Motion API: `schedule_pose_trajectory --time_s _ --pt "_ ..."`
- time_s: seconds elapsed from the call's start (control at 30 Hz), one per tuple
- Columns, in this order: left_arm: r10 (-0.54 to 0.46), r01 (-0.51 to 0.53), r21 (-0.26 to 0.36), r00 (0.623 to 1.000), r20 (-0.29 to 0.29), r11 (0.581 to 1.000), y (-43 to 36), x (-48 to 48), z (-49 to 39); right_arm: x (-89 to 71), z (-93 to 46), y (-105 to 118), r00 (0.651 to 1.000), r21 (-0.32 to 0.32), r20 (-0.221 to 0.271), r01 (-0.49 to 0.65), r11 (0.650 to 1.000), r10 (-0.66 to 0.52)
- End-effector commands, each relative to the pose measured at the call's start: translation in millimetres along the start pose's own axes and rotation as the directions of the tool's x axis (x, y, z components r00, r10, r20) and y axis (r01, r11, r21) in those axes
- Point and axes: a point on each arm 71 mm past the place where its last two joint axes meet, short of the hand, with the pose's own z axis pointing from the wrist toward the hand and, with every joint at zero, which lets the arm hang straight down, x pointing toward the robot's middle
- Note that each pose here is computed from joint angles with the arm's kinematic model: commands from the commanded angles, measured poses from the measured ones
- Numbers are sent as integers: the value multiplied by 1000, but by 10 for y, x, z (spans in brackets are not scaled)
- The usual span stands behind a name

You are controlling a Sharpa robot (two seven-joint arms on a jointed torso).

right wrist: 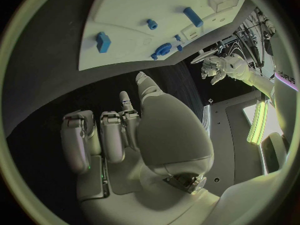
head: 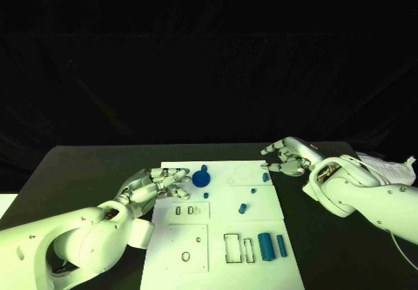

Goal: Assemble the parts on the task board

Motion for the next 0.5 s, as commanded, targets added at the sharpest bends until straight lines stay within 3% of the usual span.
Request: schedule_pose_trajectory --time_s 0.03,0.23,0.5 --pt "-9 9 7 1000 -21 1000 -6 20 10 43 -51 -83 997 -52 -56 -48 998 45" --pt "-9 9 7 1000 -18 1000 1 6 22 119 -126 -300 996 -14 -79 -41 999 39" --pt "-8 8 7 1000 -16 1000 8 -5 35 247 -125 -380 994 6 -103 -47 999 47"
